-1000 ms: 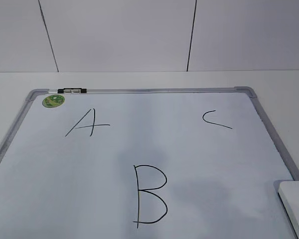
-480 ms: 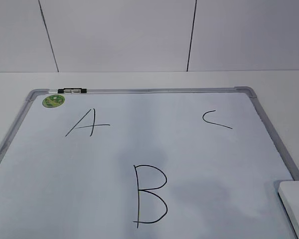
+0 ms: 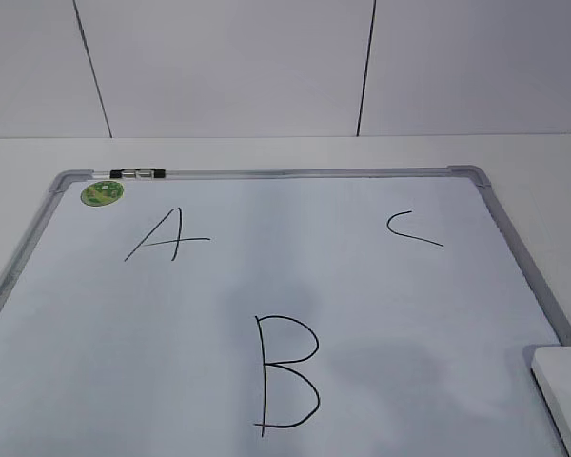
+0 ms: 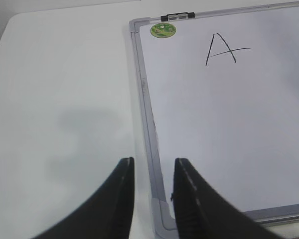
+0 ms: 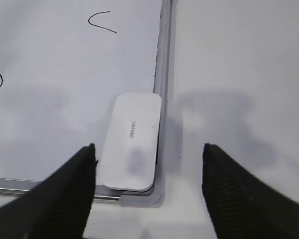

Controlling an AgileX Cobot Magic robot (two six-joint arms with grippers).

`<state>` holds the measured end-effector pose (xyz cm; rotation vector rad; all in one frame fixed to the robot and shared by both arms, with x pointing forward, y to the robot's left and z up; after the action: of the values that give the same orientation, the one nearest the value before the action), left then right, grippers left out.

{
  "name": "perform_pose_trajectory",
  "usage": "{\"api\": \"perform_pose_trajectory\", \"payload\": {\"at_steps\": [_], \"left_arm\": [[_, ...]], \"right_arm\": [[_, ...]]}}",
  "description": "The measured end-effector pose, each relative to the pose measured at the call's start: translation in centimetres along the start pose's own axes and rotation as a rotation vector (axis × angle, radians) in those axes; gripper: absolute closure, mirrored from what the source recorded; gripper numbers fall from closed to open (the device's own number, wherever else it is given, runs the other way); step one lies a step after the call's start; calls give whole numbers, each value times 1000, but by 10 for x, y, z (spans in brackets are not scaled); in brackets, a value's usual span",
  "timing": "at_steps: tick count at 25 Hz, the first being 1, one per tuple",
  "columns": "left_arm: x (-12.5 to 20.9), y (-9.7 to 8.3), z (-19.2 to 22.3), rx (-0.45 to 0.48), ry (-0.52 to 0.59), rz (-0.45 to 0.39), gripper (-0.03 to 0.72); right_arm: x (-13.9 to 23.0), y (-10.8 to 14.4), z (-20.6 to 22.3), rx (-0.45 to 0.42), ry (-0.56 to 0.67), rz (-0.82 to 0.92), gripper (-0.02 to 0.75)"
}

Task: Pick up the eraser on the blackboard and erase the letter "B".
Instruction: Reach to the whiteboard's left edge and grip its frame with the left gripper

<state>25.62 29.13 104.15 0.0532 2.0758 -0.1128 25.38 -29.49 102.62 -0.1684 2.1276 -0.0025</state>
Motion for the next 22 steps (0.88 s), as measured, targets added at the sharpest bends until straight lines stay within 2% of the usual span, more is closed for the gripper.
{"api": "perform_pose_trajectory", "payload": {"at_steps": [8, 10, 12, 13, 14, 18, 20, 21, 22], "left_arm": [[-2, 0, -1, -3, -3, 2, 475], [-11, 1, 9, -5, 70, -4, 471], [-11, 1, 9, -5, 70, -4, 471], [-23, 1, 18, -7, 118, -12, 470], [-23, 1, 18, -7, 118, -12, 470], [-42, 3, 49, -8, 281, -33, 470], [-43, 3, 52, -9, 299, -34, 470], [-50, 5, 71, -11, 392, -42, 470], [-52, 5, 74, -12, 406, -43, 470]], "right_arm": [[-12, 3, 19, -42, 115, 113, 203], [-19, 5, 26, -67, 142, 145, 203], [-27, 7, 33, -86, 172, 168, 203], [-30, 7, 36, -91, 191, 173, 203], [-35, 7, 40, -95, 221, 179, 203], [-53, 5, 53, -99, 301, 187, 203], [-63, 4, 59, -100, 335, 190, 203], [-68, 4, 65, -102, 364, 192, 203], [-71, 3, 69, -103, 385, 193, 203]]}}
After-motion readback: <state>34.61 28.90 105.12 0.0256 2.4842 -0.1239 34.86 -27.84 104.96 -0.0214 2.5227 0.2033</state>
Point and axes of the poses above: a point on each arm's last joint axis where the gripper is mounted, z pointing out along that axis toward the gripper, y along the wrist's bending axis when the last joint is at zero, x = y × z, the point moved 3 cm from there along z, pointing out along that axis toward the gripper, and after that the axes turned 4 degrees about -z, right-handed, at the moved point
